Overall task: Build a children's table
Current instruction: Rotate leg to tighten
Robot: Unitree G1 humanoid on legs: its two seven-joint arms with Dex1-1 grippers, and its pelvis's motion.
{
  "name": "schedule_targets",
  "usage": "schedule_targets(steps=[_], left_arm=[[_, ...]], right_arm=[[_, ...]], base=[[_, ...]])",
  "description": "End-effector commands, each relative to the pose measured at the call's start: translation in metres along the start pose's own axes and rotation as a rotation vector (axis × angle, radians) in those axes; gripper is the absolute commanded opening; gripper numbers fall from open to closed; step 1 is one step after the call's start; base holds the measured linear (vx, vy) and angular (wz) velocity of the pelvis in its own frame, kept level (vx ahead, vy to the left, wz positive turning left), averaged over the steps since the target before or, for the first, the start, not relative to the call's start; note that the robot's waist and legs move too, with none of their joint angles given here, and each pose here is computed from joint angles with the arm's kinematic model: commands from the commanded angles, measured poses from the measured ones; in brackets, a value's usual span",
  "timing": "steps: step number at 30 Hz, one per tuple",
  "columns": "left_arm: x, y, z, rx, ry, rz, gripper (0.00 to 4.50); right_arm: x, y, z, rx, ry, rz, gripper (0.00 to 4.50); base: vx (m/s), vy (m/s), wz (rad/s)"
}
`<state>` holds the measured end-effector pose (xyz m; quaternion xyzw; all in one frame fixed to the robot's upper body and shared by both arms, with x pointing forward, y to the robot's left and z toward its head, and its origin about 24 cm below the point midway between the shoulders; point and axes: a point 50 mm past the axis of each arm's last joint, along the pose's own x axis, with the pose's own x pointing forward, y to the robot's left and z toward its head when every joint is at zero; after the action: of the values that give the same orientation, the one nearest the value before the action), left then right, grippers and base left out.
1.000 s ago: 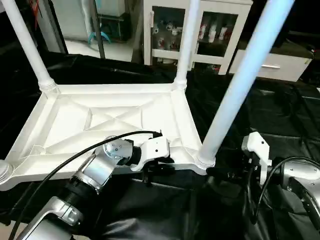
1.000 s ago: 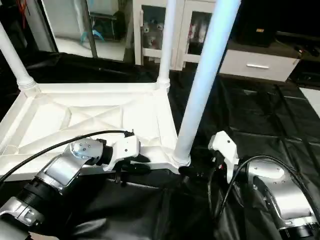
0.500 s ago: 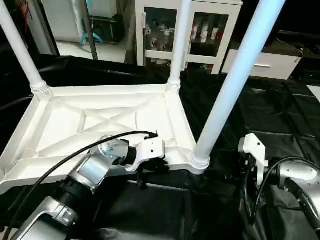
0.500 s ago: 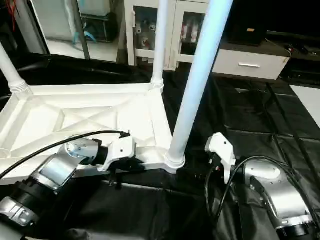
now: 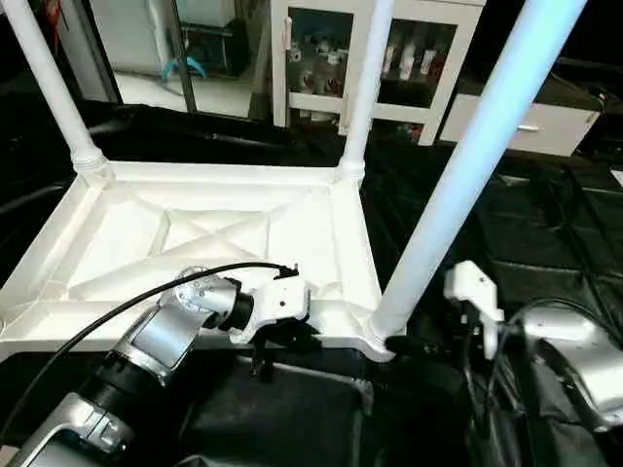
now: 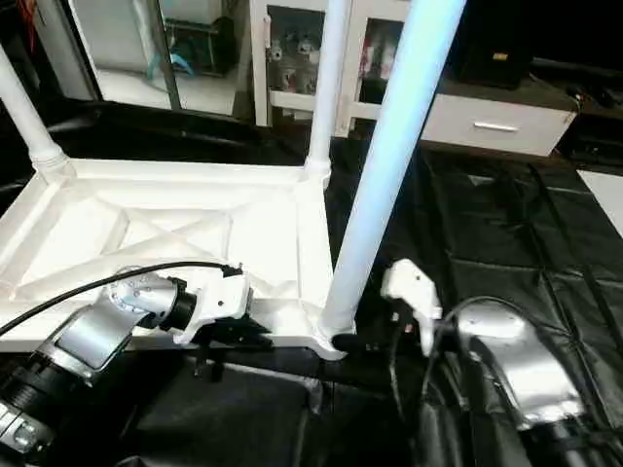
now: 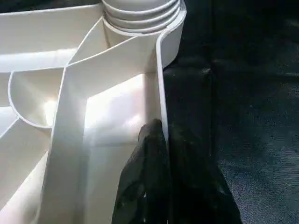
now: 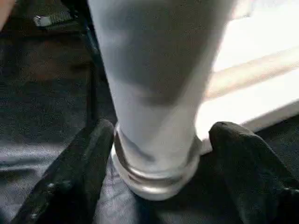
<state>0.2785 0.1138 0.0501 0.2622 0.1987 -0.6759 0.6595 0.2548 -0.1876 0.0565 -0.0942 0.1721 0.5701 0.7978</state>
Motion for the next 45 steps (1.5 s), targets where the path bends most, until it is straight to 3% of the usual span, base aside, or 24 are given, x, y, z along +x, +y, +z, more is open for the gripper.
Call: schedule_targets(steps=[1, 13, 21, 23, 28, 29, 30, 32, 36, 37, 40, 42, 44, 45], left_arm=[[0.012, -0.014, -0.014, -0.038, 0.049, -0.102, 0.00], [0.010, -0.013, -0.013, -0.037, 0.062, -0.109, 0.00], [0.009, -0.014, -0.015, -0.044, 0.069, -0.112, 0.00], [0.010, -0.014, -0.014, -0.049, 0.055, -0.102, 0.00], [0.019, -0.002, 0.001, -0.084, -0.048, 0.020, 0.00], [0.019, -0.002, 0.001, -0.084, -0.048, 0.020, 0.00], [0.026, 0.007, 0.008, -0.115, -0.079, 0.095, 0.00], [0.031, 0.016, 0.015, -0.140, -0.104, 0.161, 0.00], [0.037, 0.035, 0.024, -0.168, -0.103, 0.297, 0.00], [0.039, 0.045, 0.026, -0.176, -0.084, 0.376, 0.00], [0.041, 0.054, 0.028, -0.190, -0.069, 0.456, 0.00], [0.043, 0.063, 0.028, -0.199, -0.046, 0.545, 0.00], [0.043, 0.065, 0.028, -0.194, -0.036, 0.563, 0.00], [0.044, 0.066, 0.028, -0.188, -0.026, 0.563, 0.00]], right_arm=[[0.000, -0.001, 0.003, -0.016, -0.003, 0.016, 3.17], [0.010, -0.007, 0.001, -0.069, 0.072, 0.110, 2.25], [0.009, -0.005, -0.007, -0.079, 0.135, 0.171, 2.09], [0.011, -0.006, -0.008, -0.058, 0.118, 0.147, 2.08], [0.027, -0.027, -0.015, 0.078, 0.049, -0.194, 2.07], [0.027, -0.027, -0.015, 0.078, 0.049, -0.194, 2.06], [0.038, -0.031, -0.021, 0.171, 0.038, -0.328, 2.06], [0.050, -0.030, -0.024, 0.254, 0.018, -0.410, 2.06], [0.074, -0.029, -0.022, 0.331, 0.007, -0.566, 2.04], [0.085, -0.033, -0.021, 0.372, -0.002, -0.689, 2.04], [0.096, -0.036, -0.018, 0.420, -0.018, -0.807, 2.04], [0.113, -0.036, -0.008, 0.465, -0.044, -0.880, 2.04], [0.121, -0.035, -0.001, 0.441, -0.062, -0.864, 2.03], [0.132, -0.031, 0.013, 0.403, -0.120, -0.774, 2.02]], base=[[0.000, 0.000, 0.00], [0.000, 0.000, 0.00], [0.000, 0.000, 0.00], [0.000, 0.000, 0.00], [0.000, 0.000, 0.00], [0.000, 0.000, 0.00], [0.000, 0.000, 0.00], [0.000, 0.000, 0.00], [0.000, 0.000, 0.00], [0.000, 0.000, 0.00], [0.000, 0.000, 0.00], [0.000, 0.000, 0.00], [0.000, 0.000, 0.00], [0.000, 0.000, 0.00]])
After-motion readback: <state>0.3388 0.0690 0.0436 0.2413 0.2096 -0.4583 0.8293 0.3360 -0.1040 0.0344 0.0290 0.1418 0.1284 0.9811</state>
